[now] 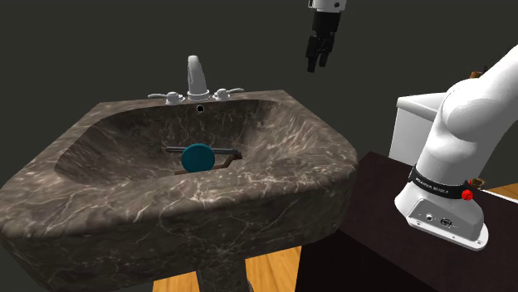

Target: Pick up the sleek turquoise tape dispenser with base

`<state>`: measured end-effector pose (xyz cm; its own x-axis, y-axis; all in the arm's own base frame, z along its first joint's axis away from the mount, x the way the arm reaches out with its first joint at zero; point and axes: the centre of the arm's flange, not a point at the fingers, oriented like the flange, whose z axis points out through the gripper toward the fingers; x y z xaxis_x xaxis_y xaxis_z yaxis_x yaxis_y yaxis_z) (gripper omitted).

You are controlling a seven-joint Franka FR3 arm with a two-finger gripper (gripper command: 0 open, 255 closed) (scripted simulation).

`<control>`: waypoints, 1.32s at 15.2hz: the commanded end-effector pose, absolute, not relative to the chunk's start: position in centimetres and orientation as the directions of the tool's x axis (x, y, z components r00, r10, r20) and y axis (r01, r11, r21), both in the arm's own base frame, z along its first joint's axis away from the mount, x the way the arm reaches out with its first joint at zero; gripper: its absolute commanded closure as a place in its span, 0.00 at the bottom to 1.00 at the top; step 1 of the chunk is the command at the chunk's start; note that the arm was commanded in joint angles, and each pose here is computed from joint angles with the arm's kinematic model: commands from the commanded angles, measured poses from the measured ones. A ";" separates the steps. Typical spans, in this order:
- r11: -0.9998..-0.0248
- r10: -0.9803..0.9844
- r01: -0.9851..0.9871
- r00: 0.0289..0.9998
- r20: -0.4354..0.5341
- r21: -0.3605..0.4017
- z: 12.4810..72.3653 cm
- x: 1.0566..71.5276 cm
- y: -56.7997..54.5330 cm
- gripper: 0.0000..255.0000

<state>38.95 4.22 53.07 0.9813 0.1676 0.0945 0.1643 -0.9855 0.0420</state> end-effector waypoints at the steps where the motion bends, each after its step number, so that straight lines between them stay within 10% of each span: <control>1: -0.976 0.219 0.216 0.971 0.099 0.038 51.7 40.5 5.8 0.00; 20: -0.757 0.649 0.653 0.749 0.135 0.013 41.8 50.0 25.1 0.00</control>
